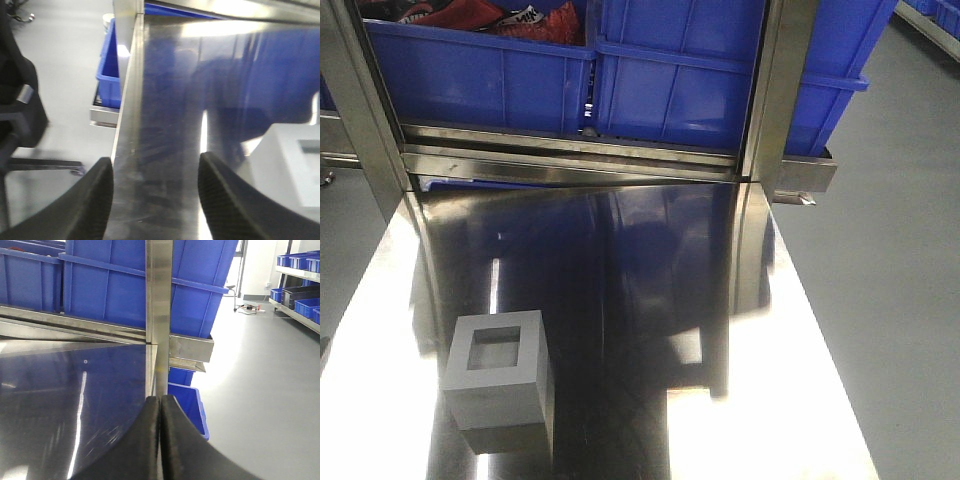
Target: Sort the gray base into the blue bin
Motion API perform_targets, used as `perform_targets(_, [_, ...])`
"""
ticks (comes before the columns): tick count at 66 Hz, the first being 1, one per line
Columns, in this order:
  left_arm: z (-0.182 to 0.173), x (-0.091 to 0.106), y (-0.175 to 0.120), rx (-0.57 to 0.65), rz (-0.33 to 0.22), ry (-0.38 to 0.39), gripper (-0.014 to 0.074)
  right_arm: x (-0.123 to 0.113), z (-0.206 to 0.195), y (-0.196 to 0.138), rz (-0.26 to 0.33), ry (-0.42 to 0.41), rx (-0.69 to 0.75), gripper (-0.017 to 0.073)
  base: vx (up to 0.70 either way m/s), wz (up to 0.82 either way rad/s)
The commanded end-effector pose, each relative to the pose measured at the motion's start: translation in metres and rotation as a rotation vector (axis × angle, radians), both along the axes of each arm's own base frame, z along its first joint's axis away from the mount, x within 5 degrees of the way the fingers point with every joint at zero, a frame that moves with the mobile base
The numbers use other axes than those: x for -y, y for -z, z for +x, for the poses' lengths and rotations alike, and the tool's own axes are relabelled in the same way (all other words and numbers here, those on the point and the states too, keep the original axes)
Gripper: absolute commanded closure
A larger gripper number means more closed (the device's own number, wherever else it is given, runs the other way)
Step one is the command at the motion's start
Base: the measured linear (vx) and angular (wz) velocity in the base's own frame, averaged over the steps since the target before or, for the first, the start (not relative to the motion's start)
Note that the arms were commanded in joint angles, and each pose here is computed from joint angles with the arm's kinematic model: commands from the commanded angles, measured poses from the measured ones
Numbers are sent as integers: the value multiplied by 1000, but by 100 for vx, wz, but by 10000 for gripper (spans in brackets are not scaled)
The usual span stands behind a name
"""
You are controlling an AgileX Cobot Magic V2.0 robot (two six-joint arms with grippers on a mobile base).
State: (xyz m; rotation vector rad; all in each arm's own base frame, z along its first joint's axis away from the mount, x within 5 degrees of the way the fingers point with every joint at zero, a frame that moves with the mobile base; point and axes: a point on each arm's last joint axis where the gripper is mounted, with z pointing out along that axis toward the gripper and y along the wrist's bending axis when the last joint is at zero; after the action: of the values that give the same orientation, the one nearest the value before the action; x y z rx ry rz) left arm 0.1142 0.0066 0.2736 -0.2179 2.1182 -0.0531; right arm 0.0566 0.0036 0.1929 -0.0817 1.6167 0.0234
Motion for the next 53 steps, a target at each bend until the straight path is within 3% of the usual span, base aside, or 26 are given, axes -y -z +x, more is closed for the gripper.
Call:
perform_targets(1, [9,2,-20,73,-10,27,213,0,0,-3,-12,3,76,568,0,0])
perform_targets(8, [20,8,-28,13,-16,104,213,0,0,-3,-12,3,76,568,0,0])
perform_targets(16, [38,17,-37,-22,-116,177,211,0,0,-3,-12,3,76,568,0,0])
perform_targets(29, [67,24,-33,-80,-241,209,211,0,0,-3,-12,3,76,568,0,0])
perform_targets(42, [92,43,-19,-194,-246,304,211,0,0,-3,-12,3,76,568,0,0])
perform_targets(53, [108,63,-14,-203,-219,376,211,0,0,-3,-12,3,76,568,0,0])
